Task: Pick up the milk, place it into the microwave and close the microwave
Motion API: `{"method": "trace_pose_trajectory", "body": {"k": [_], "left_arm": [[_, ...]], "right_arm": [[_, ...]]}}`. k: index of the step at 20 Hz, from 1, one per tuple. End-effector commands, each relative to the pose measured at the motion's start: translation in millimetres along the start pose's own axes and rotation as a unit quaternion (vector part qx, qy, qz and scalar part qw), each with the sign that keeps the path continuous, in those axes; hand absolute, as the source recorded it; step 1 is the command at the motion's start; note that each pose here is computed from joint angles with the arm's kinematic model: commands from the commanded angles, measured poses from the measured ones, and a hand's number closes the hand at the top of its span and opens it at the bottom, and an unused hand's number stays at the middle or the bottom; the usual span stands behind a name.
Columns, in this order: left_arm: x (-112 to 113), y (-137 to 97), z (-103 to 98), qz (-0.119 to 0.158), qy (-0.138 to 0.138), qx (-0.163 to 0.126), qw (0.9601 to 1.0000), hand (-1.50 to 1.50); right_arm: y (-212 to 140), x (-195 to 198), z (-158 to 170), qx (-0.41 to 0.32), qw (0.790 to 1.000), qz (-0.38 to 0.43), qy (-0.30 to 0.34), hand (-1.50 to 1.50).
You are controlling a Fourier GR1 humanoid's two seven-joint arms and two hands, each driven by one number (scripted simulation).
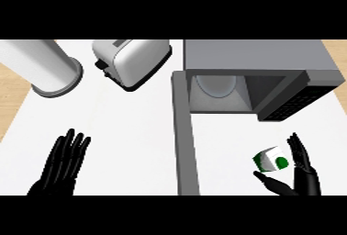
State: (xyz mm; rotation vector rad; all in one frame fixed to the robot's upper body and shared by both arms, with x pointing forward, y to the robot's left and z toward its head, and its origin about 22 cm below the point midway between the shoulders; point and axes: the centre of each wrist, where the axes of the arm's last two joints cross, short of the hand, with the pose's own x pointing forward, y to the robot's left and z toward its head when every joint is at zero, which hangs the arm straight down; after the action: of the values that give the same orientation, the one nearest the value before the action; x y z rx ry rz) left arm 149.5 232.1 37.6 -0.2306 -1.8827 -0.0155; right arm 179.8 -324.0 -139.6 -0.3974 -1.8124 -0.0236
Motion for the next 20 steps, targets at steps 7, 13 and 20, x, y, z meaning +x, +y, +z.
{"method": "trace_pose_trajectory", "body": {"k": [7, 13, 20], "left_arm": [[0, 38, 7, -0.001, 0.002, 0.003, 1.0, -1.5], [7, 25, 12, -0.01, 0.004, 0.007, 0.9999, -1.5], [-3, 26, 12, 0.003, -0.008, -0.002, 1.0, -1.5]], "right_arm": [[-4, -27, -14, -0.041, 0.998, 0.045, -0.015, 1.5], [40, -20, -37, -0.001, 0.998, 0.067, 0.009, 1.5], [57, -16, -66, 0.059, 0.993, 0.101, -0.017, 1.5]]}}
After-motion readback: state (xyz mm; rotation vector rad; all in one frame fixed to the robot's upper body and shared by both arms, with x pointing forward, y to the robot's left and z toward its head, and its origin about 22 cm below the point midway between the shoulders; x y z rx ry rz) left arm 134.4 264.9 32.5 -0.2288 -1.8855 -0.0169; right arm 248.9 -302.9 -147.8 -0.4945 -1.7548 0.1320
